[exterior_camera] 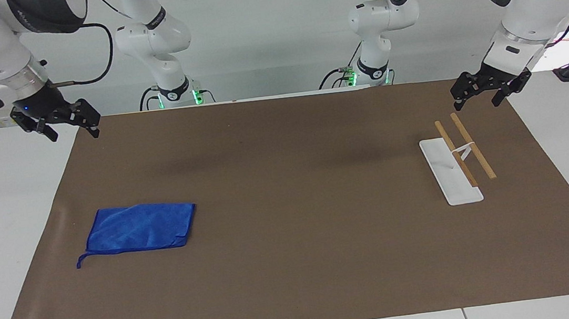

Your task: Right arm passes towel to left arm to hang

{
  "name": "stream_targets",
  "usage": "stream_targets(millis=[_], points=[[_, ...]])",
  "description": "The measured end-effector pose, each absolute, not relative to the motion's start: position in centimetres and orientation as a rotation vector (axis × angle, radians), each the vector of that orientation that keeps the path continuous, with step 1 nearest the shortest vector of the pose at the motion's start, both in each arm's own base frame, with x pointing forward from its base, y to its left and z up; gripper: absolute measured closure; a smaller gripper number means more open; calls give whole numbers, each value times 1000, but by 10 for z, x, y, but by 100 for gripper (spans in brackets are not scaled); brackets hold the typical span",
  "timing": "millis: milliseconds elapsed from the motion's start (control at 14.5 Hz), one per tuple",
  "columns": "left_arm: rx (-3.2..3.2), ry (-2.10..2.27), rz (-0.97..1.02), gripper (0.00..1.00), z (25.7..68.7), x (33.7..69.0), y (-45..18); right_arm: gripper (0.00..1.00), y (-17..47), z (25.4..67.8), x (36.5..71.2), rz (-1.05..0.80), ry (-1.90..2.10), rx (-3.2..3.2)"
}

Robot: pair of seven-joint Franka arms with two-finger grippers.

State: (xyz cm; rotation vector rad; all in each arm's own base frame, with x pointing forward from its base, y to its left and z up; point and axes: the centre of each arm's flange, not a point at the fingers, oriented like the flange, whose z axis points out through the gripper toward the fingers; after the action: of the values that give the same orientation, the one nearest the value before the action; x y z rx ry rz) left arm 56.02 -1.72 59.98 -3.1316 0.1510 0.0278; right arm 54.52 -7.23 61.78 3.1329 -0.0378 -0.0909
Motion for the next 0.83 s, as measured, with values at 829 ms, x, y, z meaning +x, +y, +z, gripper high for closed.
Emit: stream_targets(millis=[829], points=[[-3132, 151, 28, 0, 600, 560, -17, 0, -41, 387, 604, 53, 66, 3134]])
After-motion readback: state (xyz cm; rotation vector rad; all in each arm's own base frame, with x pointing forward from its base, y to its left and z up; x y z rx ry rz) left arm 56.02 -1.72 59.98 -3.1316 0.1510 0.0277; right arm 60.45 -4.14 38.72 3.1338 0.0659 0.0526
